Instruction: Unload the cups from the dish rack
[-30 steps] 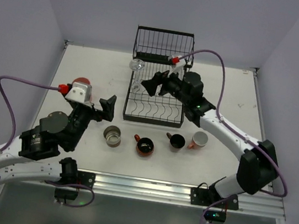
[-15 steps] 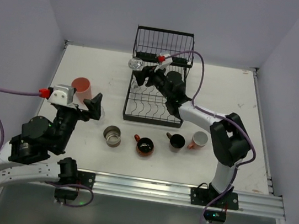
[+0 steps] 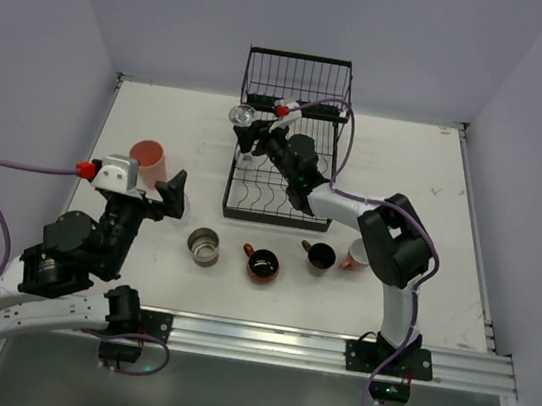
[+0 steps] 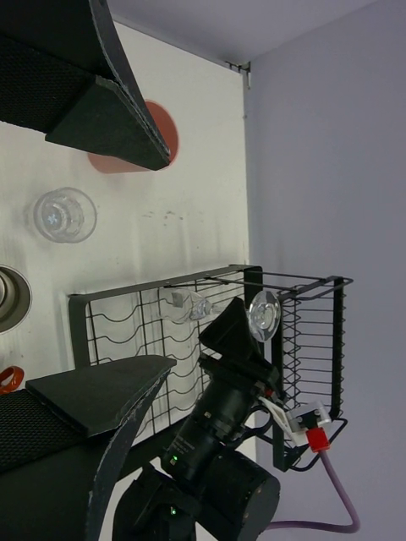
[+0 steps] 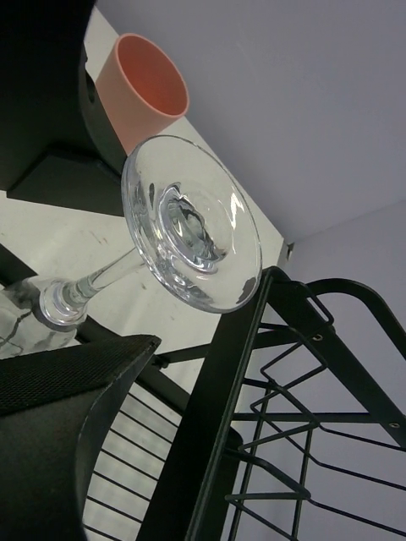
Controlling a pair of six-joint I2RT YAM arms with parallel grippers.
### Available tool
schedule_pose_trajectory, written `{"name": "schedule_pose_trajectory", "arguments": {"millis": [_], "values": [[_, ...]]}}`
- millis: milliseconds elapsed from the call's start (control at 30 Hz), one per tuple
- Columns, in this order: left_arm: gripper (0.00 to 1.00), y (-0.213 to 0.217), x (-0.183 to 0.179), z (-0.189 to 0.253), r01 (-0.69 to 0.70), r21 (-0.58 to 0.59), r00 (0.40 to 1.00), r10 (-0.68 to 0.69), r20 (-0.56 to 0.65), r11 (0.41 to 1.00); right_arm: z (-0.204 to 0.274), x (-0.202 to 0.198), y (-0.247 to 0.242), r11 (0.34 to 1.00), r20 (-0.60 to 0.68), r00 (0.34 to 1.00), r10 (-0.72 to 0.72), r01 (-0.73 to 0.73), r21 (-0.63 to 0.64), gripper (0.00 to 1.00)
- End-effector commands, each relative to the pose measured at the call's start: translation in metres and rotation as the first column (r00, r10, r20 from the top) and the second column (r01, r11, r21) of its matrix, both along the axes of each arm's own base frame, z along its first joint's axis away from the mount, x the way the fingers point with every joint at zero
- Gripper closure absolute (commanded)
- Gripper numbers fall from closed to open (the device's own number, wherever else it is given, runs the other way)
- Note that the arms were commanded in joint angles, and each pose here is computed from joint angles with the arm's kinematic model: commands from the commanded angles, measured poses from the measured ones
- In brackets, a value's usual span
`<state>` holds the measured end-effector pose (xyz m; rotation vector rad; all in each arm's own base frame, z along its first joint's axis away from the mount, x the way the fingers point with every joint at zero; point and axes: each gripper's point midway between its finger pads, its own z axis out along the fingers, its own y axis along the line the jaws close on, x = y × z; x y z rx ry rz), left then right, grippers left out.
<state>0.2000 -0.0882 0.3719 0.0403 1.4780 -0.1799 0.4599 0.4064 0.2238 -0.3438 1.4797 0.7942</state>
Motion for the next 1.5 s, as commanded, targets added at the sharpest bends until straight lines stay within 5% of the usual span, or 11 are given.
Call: {"name": "schedule_pose_trajectory", "arguments": {"millis": [0,367,533,767,1467], "values": [[0.00,-0.001,0.001,0.002,-0.009,-0.005,1.000,0.009,0.013,1.000,0.038,0.012,0.000,0.990,0.071,0.996,-0.059,0.049,0.134,0.41],[0.00,-0.004,0.002,0.000,-0.004,0.004,1.000,0.004,0.009,1.000,0.033,0.018,0.005,0.978,0.083,0.992,-0.093,0.076,0.193,0.48],[0.00,-0.006,0.003,-0.002,-0.005,0.012,1.000,0.005,0.005,1.000,0.039,0.014,-0.002,0.967,0.101,0.988,-0.113,0.086,0.240,0.71],[0.00,-0.010,0.004,-0.003,-0.003,0.018,1.000,0.003,-0.001,1.000,0.079,-0.006,-0.019,0.954,0.172,0.978,-0.119,0.065,0.292,0.86],[0.00,-0.065,0.000,0.011,0.190,-0.185,0.980,-0.197,-0.019,0.964,0.175,-0.093,-0.095,0.905,0.340,0.925,-0.171,0.011,0.425,1.00]]}}
